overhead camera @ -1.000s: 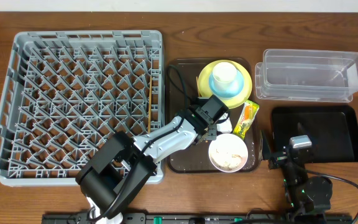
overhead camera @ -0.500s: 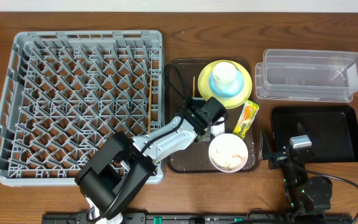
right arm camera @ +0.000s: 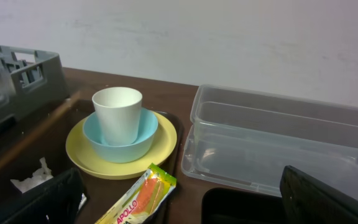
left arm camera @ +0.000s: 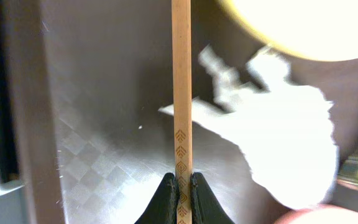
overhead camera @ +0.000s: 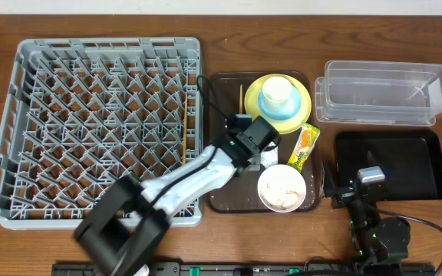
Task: Sort waste into correct bins and load items into the dishwasher rack
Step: 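Lift the chopstick and carry it over the dish rack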
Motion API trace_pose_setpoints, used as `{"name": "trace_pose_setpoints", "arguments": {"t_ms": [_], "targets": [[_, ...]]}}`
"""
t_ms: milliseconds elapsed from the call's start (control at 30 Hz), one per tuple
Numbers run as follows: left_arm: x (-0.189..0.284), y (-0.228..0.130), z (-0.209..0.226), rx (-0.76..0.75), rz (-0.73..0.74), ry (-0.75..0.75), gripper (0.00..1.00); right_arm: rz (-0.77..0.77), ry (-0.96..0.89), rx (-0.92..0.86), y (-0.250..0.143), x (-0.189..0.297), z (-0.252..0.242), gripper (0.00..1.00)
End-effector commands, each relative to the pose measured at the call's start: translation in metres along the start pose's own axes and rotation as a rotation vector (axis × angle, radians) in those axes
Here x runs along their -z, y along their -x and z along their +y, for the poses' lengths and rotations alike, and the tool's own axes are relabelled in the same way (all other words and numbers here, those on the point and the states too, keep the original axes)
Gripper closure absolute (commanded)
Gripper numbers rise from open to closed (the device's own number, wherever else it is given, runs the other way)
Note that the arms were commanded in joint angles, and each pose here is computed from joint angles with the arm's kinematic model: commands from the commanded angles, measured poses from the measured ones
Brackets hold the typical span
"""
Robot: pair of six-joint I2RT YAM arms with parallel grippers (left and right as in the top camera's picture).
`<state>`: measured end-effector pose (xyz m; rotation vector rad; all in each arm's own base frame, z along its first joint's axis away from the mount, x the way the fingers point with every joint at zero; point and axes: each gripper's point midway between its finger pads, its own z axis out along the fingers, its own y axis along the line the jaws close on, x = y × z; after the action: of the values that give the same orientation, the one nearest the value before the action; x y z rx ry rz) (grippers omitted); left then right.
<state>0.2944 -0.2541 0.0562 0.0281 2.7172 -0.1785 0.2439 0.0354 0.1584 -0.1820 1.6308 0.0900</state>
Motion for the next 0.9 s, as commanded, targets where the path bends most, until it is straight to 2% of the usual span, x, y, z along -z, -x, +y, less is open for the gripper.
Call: {"name": "trace_pose_setpoints", "arguments": {"t_ms": [0, 167, 300, 567, 867], "targets": [[0.029, 0.017, 0.000, -0.007, -0.077, -0.033, 0.94, 0.004, -0.018, -0.013, -0.001, 0.000, -0.004, 0.01], [0.066, 0.047, 0.019, -0.016, -0.235, 0.029, 0.94, 0.004, -0.018, -0.013, -0.001, 0.000, -0.004, 0.01], [0.084, 0.062, 0.049, -0.074, -0.289, 0.122, 0.94, 0.004, -0.018, -0.013, -0.001, 0.000, -0.004, 0.01], [0.082, 0.069, 0.114, -0.041, -0.216, 0.262, 0.94, 0.004, -0.018, -0.013, -0.001, 0.000, -0.004, 0.01], [0.069, 0.065, 0.125, -0.091, -0.163, 0.302, 0.94, 0.004, -0.018, -0.013, -0.001, 0.000, -0.004, 0.01]]}}
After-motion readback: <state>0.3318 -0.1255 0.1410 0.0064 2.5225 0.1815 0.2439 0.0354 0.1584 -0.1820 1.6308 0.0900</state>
